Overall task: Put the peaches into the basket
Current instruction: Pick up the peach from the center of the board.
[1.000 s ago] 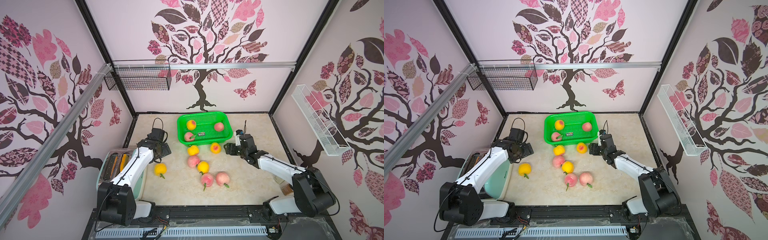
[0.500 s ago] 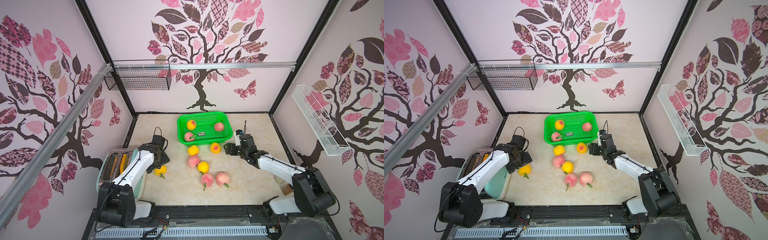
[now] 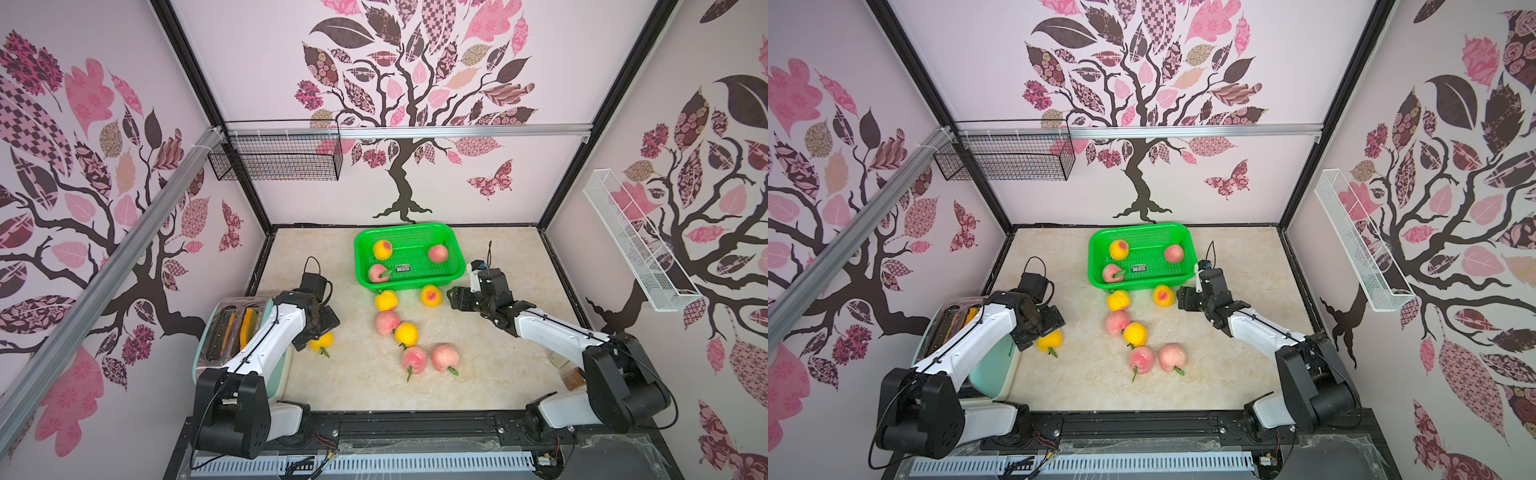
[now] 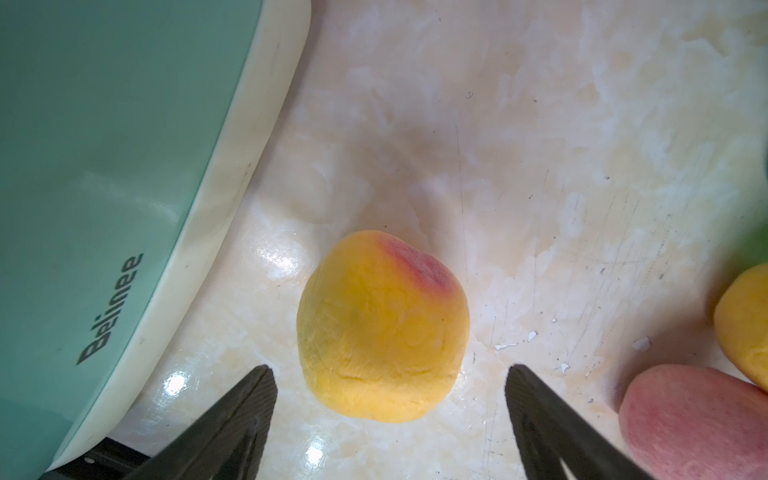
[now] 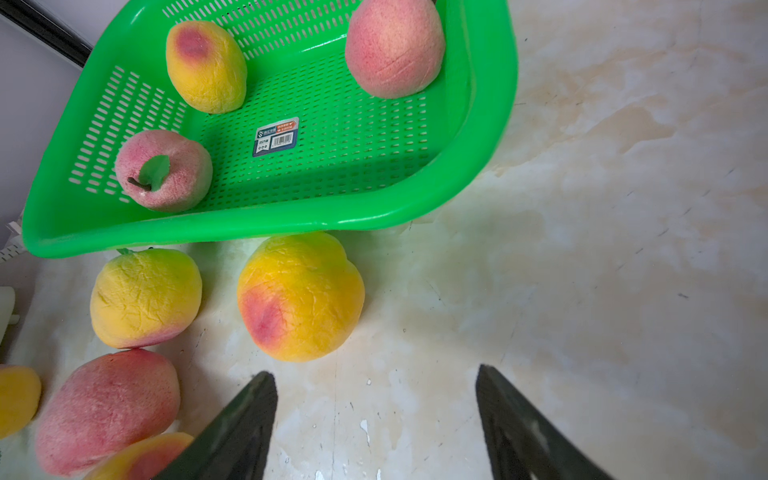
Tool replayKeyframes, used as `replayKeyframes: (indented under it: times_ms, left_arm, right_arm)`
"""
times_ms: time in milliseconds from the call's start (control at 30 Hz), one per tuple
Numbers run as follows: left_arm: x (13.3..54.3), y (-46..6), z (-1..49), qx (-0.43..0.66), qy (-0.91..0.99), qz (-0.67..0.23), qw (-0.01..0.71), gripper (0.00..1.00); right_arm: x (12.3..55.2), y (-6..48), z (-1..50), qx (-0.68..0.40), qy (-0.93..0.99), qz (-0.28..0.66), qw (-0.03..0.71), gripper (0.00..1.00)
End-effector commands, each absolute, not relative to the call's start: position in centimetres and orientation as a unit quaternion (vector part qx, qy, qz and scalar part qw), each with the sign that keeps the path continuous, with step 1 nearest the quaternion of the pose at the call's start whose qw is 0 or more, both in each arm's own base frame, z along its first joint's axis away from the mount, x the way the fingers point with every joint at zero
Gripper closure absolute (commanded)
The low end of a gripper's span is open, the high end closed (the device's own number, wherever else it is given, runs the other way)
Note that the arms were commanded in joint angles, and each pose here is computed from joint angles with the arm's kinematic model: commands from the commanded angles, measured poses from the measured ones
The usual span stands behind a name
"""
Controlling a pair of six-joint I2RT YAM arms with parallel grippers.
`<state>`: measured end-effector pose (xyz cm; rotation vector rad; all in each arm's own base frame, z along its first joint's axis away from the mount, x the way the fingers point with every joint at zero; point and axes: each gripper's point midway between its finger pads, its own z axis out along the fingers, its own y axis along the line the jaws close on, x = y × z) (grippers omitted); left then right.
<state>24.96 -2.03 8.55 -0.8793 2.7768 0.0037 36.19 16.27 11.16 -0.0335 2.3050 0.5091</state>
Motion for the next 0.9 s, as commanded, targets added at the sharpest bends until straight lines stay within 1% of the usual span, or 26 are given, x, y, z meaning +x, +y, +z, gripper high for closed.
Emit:
replayKeyframes:
  times_ms: [0,167,400,633,800,867]
  left_arm:
    - [25.3,-2.3,8.4,-0.295,0.949,-0.011,0.113,0.09]
    - [25.2,-2.2,7.9,-0.290,0.953,-0.011,0.089,0.10]
    - [24.5,-2.2,6.9,-0.293,0.953,-0.013,0.080,0.11]
    - [23.9,-1.6,5.5,-0.296,0.953,0.002,0.063,0.15]
    - [23.9,-1.7,5.0,-0.297,0.953,-0.001,0.067,0.17]
    - [23.9,-1.7,4.8,-0.297,0.952,-0.002,0.067,0.20]
  right_arm:
    - [36.8,17.1,12.3,-0.014,0.895,0.213,0.391,0.22]
    - [36.9,17.2,12.0,-0.014,0.897,0.212,0.388,0.22]
    - [36.9,17.2,11.9,-0.014,0.897,0.212,0.387,0.22]
    - [37.0,17.3,11.7,-0.014,0.898,0.213,0.384,0.22]
    - [36.9,17.3,11.9,-0.015,0.897,0.213,0.386,0.22]
    - [36.9,17.3,11.9,-0.015,0.897,0.213,0.386,0.22]
